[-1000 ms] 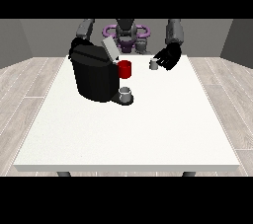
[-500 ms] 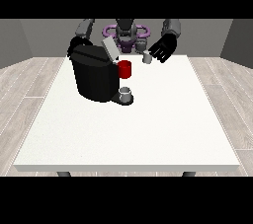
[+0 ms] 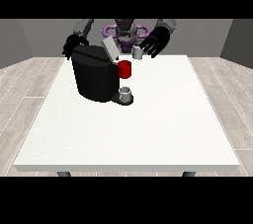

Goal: Insert the coffee pod into the coffee machine and close the lid

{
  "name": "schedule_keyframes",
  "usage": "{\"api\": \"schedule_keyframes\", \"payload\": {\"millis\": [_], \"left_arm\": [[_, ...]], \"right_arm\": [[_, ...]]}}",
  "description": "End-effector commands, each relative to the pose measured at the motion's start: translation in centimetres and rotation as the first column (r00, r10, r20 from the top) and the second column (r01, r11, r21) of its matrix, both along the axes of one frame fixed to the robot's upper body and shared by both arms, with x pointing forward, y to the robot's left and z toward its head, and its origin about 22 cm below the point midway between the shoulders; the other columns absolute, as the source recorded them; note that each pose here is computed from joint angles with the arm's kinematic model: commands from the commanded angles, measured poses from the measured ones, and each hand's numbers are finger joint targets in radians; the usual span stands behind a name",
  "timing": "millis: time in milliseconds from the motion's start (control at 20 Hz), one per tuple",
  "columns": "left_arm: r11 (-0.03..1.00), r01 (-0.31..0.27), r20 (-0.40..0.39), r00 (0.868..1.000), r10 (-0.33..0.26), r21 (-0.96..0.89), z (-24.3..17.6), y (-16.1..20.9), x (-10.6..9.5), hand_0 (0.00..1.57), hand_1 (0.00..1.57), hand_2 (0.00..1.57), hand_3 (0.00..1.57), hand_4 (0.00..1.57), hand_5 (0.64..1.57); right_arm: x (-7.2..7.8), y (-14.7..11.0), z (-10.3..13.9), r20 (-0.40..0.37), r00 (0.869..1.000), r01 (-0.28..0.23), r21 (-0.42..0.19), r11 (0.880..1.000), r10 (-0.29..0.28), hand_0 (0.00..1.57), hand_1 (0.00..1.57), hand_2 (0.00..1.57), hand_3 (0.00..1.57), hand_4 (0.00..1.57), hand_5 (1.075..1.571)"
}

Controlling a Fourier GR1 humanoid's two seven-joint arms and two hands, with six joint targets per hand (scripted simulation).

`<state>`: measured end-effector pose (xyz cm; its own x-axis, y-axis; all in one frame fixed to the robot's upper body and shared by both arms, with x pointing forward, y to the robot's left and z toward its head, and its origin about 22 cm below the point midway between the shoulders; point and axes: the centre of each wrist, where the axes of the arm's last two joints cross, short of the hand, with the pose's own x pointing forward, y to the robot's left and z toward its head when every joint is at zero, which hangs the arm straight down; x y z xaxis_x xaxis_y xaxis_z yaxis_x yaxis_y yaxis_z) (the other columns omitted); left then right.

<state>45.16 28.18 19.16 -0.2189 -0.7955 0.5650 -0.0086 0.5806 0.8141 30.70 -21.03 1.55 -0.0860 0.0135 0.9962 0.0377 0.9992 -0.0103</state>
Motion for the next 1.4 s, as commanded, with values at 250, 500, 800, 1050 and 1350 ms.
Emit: {"api": "schedule_keyframes", "payload": {"millis": [250,500,800,1050,1350], "left_arm": [[1.000,0.008,0.065,0.998,-0.009,0.018,4.6,-1.4,0.6,1.28,1.28,1.33,1.26,0.52,1.571],[1.000,-0.002,0.093,0.996,0.000,0.021,4.7,-1.2,0.7,1.28,1.28,1.30,1.24,0.49,1.571],[0.999,0.009,0.061,0.998,-0.011,0.031,4.1,-2.6,1.0,1.30,1.30,1.33,1.23,0.50,1.571],[1.000,0.013,0.077,0.997,-0.014,0.012,4.3,-2.6,1.1,1.26,1.26,1.30,1.21,0.51,1.571],[0.999,0.040,0.048,0.998,-0.042,0.036,2.6,-3.4,1.1,1.19,1.19,1.26,1.20,0.49,1.571]], "right_arm": [[0.1,0.8,0.1,0.068,0.998,0.016,-0.019,1.000,-0.015,0.00,0.00,0.00,0.00,0.52,1.571],[1.4,-0.3,2.7,0.092,0.995,0.033,-0.007,0.999,-0.032,0.00,0.00,0.00,0.00,0.53,1.571],[1.4,0.8,2.6,0.075,0.996,0.043,-0.008,0.999,-0.042,0.00,0.00,0.00,0.00,0.54,1.571],[0.8,1.3,2.1,0.097,0.995,0.015,0.007,1.000,-0.016,0.00,0.00,0.00,0.00,0.51,1.571],[-0.1,0.1,0.7,0.059,0.997,0.039,0.005,0.999,-0.040,0.00,0.00,0.00,0.00,0.53,1.571]]}}
